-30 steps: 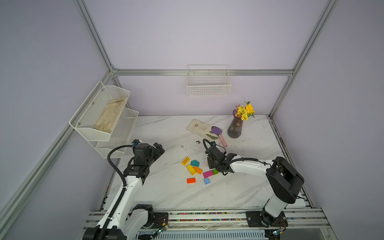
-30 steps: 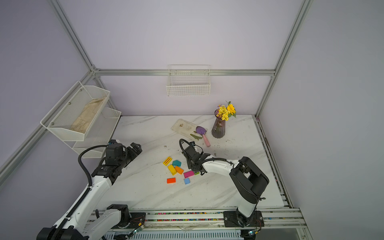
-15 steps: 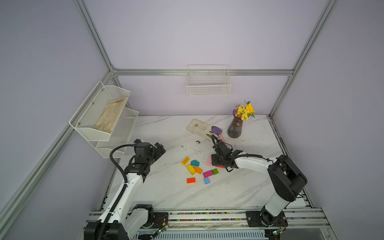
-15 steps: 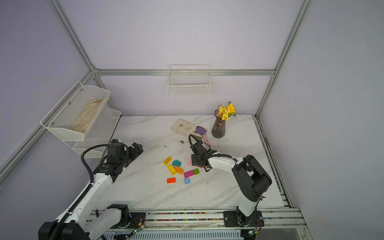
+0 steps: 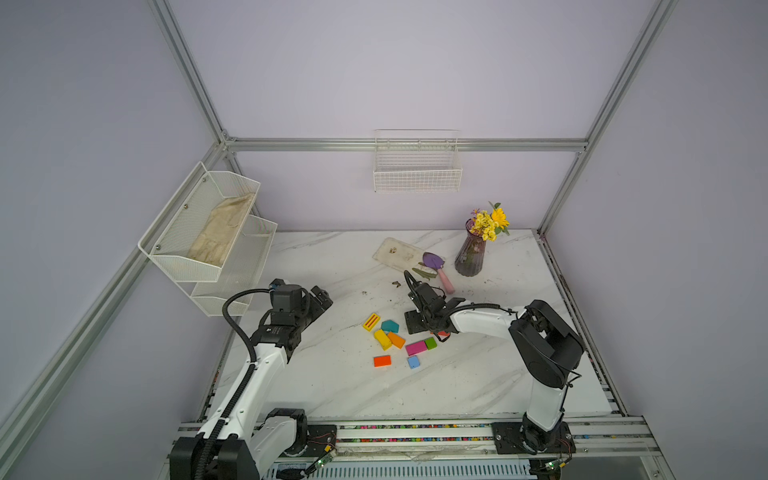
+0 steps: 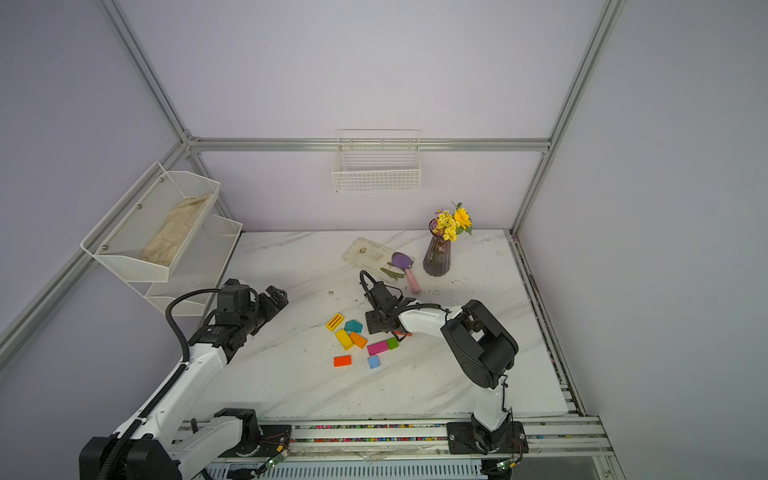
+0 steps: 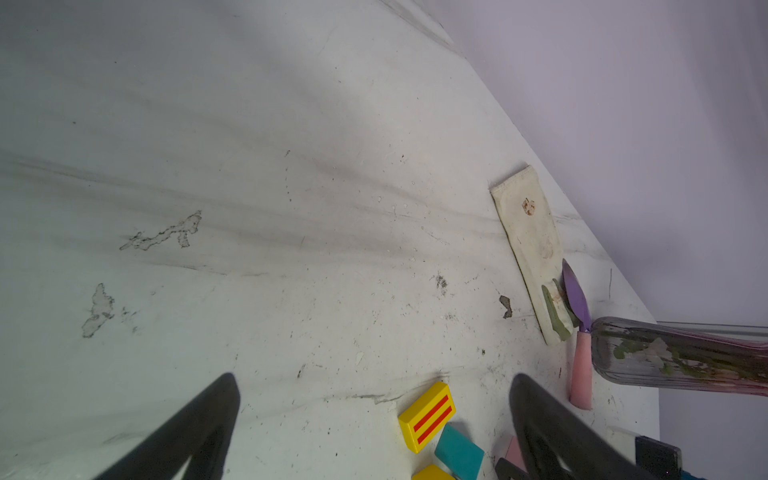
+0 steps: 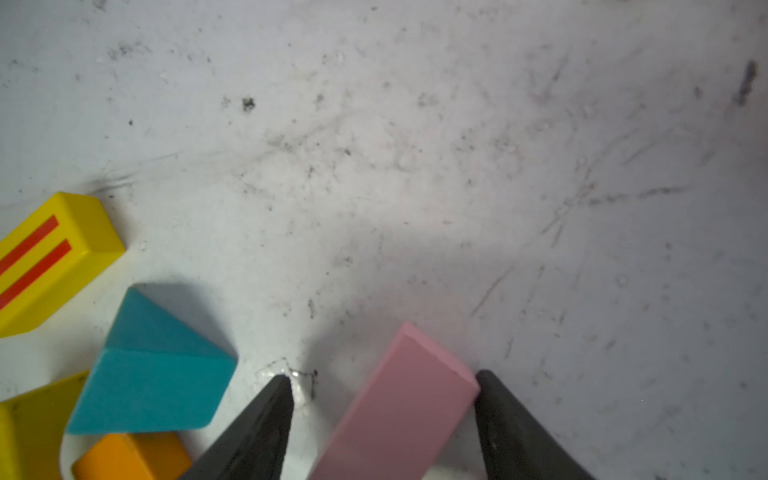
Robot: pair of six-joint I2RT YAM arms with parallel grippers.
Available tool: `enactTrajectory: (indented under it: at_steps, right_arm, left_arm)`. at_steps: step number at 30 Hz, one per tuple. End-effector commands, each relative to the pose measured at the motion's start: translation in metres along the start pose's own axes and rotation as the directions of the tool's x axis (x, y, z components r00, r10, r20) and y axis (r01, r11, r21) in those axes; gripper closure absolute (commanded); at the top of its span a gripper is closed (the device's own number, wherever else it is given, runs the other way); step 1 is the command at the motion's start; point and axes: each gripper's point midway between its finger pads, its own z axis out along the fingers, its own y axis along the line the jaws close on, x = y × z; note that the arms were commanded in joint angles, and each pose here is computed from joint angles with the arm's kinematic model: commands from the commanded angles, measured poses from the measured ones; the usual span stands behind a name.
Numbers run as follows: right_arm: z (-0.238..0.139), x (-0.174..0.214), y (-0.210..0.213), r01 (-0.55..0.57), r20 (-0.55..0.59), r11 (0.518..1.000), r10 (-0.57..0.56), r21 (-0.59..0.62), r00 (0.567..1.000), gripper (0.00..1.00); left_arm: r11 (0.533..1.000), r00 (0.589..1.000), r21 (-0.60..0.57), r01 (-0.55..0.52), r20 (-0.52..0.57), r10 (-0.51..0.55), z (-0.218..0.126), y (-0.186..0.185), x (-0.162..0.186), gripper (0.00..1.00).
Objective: Build the wood block tower
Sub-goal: 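Lower the right gripper onto the pink block and close it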
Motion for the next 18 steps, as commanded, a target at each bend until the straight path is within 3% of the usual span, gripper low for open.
enactTrajectory:
  at_steps: [1, 9, 18]
  right_arm:
    - [0.014, 0.031, -0.012, 0.046, -0.119, 0.995, -0.036, 0.087, 0.992, 0.33]
    - [0.012, 0.033, -0.018, 0.065, -0.13, 0.986, -0.046, 0.152, 0.99, 0.47]
    - [0.003, 0.033, -0.005, 0.088, -0.124, 0.989, -0.073, 0.119, 0.99, 0.46]
  left_arm:
    - [0.995, 0.998, 0.1, 0.001, 0.069, -0.008, -0.015, -0.038, -0.035, 0.0]
    - [0.996, 0.999, 0.094, 0.004, 0.039, -0.007, -0.007, -0.038, -0.031, 0.0]
    - [0.996, 1.0, 0.089, 0.002, 0.019, -0.004, -0.002, -0.038, -0.028, 0.0]
